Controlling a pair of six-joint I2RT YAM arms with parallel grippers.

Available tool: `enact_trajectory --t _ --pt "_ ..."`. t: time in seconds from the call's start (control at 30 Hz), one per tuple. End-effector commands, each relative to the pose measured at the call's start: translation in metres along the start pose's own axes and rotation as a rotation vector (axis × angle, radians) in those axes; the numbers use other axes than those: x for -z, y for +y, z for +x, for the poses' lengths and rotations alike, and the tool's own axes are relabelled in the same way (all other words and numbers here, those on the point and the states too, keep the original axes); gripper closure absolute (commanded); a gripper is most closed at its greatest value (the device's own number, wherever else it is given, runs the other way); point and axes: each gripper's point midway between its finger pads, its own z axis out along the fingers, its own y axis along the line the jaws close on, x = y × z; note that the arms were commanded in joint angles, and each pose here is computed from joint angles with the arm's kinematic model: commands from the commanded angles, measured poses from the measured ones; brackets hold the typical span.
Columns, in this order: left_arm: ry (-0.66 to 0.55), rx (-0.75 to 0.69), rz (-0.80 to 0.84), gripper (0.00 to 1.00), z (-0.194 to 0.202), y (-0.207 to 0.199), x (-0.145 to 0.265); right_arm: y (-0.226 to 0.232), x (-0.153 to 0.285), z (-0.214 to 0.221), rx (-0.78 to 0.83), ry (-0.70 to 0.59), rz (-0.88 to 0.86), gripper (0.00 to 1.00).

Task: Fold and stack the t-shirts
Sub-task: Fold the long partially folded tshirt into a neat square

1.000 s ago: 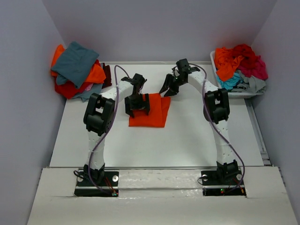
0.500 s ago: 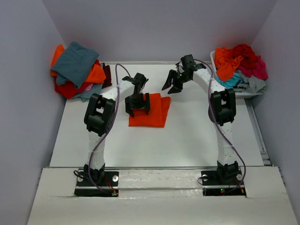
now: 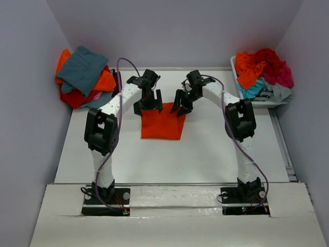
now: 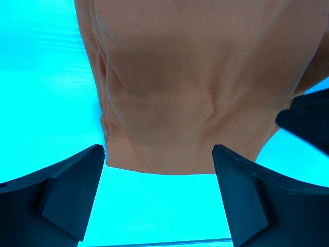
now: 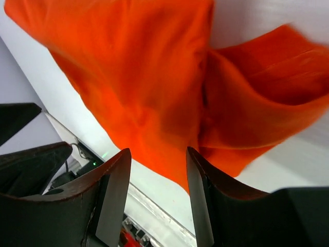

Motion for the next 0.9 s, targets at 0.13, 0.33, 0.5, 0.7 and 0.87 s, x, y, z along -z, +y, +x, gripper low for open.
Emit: enact_trajectory --t 0.13,0.33,0.5,0.7,0.87 --pt "-0.046 0.031 -0.027 0.01 -0.019 -0.003 -0.001 0.04 0.023 0.019 0.088 -0.011 -0.05 0.48" --pt "-0.06 0.046 -0.025 0.01 -0.035 -0.008 -0.008 0.045 0.019 0.03 0.089 0.016 -0.057 0.53" --pt "-0.021 0.08 -0.038 0.01 -0.038 0.001 -0.025 0.037 0.008 0.037 0.061 0.064 -0.067 0.63" --pt "-0.011 0.091 -0.049 0.01 -0.037 0.006 -0.036 0.025 -0.01 0.044 0.041 0.097 -0.054 0.74" --pt "0.029 0.079 -0.077 0.01 -0.027 0.012 -0.054 0.015 -0.019 0.047 0.025 0.112 -0.041 0.77"
